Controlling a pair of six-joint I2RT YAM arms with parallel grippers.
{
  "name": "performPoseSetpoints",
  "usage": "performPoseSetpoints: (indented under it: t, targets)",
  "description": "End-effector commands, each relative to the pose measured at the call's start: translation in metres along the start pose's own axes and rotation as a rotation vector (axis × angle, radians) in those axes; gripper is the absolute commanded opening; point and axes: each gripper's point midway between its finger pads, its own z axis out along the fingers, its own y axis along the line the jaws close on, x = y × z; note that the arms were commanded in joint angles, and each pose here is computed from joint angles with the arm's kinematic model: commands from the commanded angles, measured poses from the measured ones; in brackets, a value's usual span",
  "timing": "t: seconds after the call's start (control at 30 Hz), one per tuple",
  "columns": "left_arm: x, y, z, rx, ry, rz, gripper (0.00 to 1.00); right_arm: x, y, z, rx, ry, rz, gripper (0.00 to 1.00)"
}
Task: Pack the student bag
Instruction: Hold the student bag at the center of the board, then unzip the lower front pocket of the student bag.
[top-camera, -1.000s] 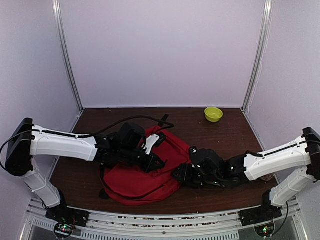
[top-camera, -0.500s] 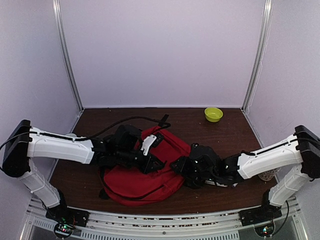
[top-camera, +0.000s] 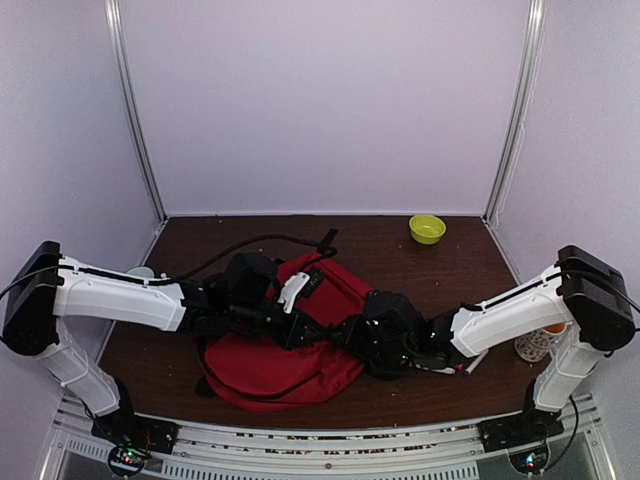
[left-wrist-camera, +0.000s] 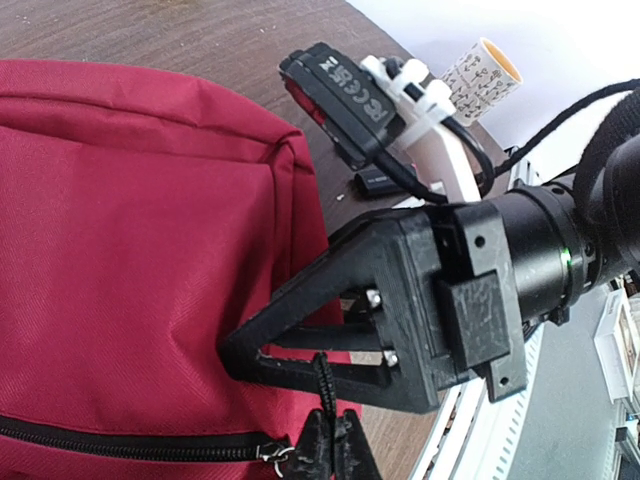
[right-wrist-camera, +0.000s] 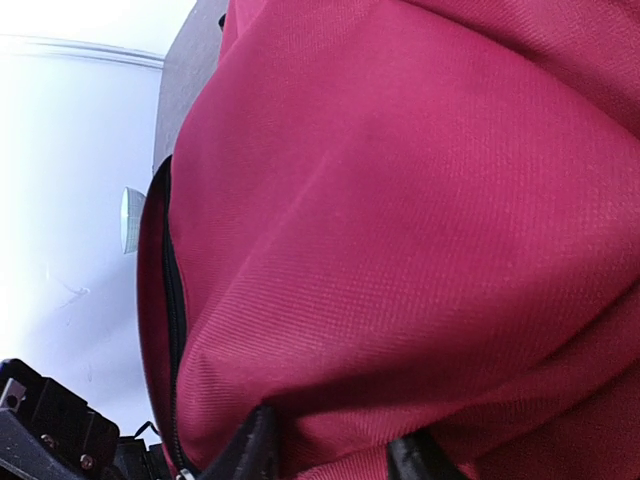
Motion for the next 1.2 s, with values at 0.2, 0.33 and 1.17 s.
performPoseSetpoints:
  t: [0.2, 0.33, 1.17]
  targets:
    - [-0.021, -0.027, -0.011, 0.111, -0.08, 0.028, 0.0, -0.01, 0.008, 0.007, -0.037, -0.017, 0.018, 0.15]
    - [-0.019, -0.028, -0.011, 0.116, -0.077, 0.025, 0.0, -0.013, 0.01, 0.005, -0.045, -0.02, 0.008, 0.03]
    - [-0.019, 0.036, -0.006, -0.047, -0.04, -0.11, 0.0, 0.025, -0.016, -0.011, -0.052, 0.147, -0.164, 0.0]
